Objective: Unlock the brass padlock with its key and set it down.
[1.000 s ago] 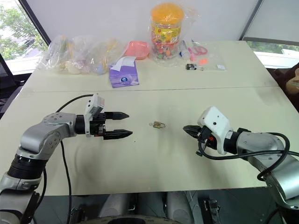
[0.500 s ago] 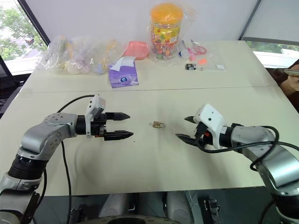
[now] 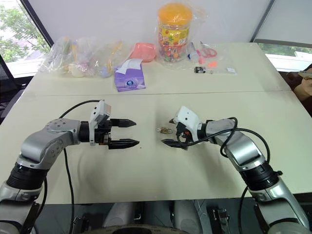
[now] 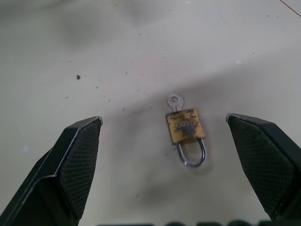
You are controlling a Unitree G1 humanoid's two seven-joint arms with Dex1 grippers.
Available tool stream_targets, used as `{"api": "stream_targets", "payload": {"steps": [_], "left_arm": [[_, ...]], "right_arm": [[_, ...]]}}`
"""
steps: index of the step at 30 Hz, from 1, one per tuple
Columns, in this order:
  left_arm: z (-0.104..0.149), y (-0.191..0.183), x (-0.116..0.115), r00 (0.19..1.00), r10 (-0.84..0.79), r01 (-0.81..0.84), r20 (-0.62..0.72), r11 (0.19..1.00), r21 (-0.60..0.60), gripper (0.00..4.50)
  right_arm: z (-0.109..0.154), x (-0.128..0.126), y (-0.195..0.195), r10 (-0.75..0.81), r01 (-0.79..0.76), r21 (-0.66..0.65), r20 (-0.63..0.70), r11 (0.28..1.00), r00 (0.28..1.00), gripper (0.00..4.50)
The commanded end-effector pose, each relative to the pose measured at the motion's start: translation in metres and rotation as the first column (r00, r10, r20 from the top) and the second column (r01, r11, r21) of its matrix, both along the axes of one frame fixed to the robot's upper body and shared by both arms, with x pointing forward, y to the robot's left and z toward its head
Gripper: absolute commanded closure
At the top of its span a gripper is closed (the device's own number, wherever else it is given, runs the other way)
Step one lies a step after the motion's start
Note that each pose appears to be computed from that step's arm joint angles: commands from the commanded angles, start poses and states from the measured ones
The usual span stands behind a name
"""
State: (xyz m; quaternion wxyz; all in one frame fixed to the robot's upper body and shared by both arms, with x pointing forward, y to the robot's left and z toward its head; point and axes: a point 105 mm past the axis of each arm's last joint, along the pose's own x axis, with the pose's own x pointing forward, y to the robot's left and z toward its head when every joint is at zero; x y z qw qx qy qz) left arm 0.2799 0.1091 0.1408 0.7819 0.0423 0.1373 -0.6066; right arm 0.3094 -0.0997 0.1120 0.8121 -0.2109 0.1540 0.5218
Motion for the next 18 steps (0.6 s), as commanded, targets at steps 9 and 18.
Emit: {"api": "stream_targets", "payload": {"steps": [9,18], "left_arm": [[0.009,0.001,-0.004,0.999,0.007,-0.007,0.042,1.0,-0.002,0.0],[0.007,0.002,-0.002,1.0,0.015,-0.015,0.026,1.0,-0.005,0.0]], "right_arm": [[-0.02,0.02,0.014,0.041,-0.041,-0.027,0.009,0.999,0.999,0.06],[-0.028,0.02,0.017,0.031,-0.031,-0.037,-0.007,0.999,0.999,3.53]]}}
